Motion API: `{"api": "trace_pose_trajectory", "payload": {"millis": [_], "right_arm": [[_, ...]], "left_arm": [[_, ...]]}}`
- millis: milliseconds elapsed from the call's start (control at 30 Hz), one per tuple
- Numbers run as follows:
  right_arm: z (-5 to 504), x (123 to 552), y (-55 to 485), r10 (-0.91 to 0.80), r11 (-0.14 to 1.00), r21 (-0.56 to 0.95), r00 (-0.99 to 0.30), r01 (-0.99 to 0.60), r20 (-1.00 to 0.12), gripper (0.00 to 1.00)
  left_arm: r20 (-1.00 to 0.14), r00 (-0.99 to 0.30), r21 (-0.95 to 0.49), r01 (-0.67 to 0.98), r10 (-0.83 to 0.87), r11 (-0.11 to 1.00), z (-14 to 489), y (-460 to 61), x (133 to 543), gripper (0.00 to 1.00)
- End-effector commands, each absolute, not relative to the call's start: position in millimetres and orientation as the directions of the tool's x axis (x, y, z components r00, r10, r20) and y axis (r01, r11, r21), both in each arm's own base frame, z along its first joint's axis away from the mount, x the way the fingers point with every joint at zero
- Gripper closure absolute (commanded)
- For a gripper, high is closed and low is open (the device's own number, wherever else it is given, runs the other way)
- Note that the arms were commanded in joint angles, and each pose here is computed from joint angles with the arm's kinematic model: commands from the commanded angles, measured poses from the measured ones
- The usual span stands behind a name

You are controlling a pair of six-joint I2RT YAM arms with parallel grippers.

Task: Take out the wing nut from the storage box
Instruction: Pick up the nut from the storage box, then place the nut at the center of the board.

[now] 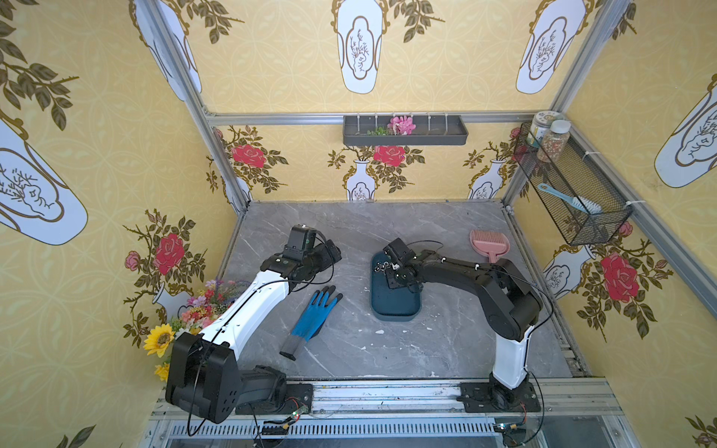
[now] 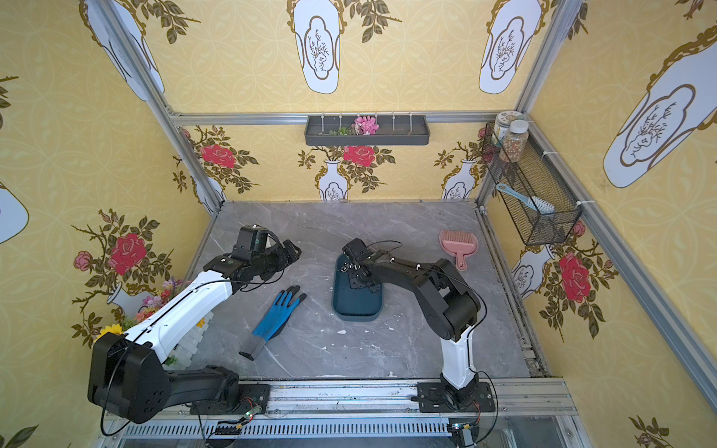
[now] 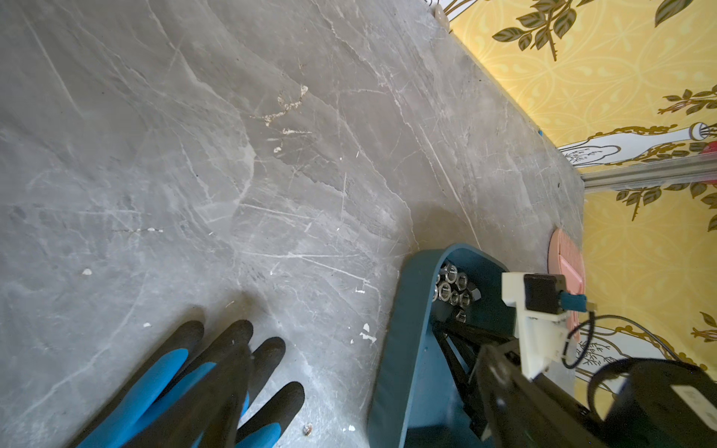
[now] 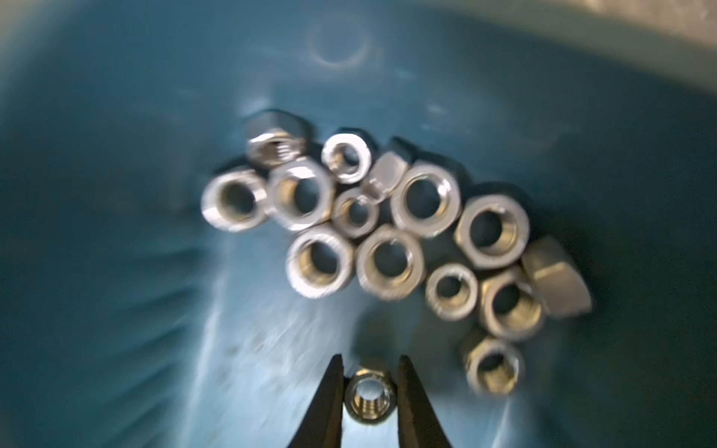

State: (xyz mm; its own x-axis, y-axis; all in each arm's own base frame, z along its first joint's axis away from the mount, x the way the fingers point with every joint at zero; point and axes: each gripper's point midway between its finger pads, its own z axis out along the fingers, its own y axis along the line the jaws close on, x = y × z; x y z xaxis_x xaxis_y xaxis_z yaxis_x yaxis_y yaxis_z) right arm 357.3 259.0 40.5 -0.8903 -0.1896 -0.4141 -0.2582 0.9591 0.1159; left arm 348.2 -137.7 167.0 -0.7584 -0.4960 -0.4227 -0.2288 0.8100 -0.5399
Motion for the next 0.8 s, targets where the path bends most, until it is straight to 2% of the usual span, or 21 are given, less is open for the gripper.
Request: {"api": "trace_pose_trajectory", "payload": {"millis": [0,167,333,533,767], "right_arm": [[67.8,352.9,271.9,-0.159,0.938,0.210,-0.881,-0.275,-0.445,0.86],[114.0,359.0,246.7,-0.106,0.949,0.203,-0.851,-0.241,-0.515,0.85],[135.3,378.9,190.7,0.009,0.978,0.179,-0.839,-0.106,-0.544,0.85],[112.7,411.0,137.1,0.125,0.989,0.133,-0.846,0.065,-0.519,0.84],[60.4,431.0,117.3,0.169,0.985,0.099,-0.884,0.140,-0.435,0.84]], "left_arm": [[-0.408,-0.770,-0.568,-0.206,-0.490,0.797,165.9,-144.6,349.0,0.07],[-0.423,-0.763,-0.579,-0.186,-0.488,0.793,171.4,-145.8,349.5,0.07],[-0.432,-0.764,-0.566,-0.184,-0.480,0.803,168.1,-144.0,349.7,0.07],[-0.421,-0.772,-0.573,-0.181,-0.476,0.799,164.2,-146.3,348.6,0.07],[-0.417,-0.777,-0.571,-0.180,-0.472,0.801,160.8,-146.8,347.6,0.07]]}}
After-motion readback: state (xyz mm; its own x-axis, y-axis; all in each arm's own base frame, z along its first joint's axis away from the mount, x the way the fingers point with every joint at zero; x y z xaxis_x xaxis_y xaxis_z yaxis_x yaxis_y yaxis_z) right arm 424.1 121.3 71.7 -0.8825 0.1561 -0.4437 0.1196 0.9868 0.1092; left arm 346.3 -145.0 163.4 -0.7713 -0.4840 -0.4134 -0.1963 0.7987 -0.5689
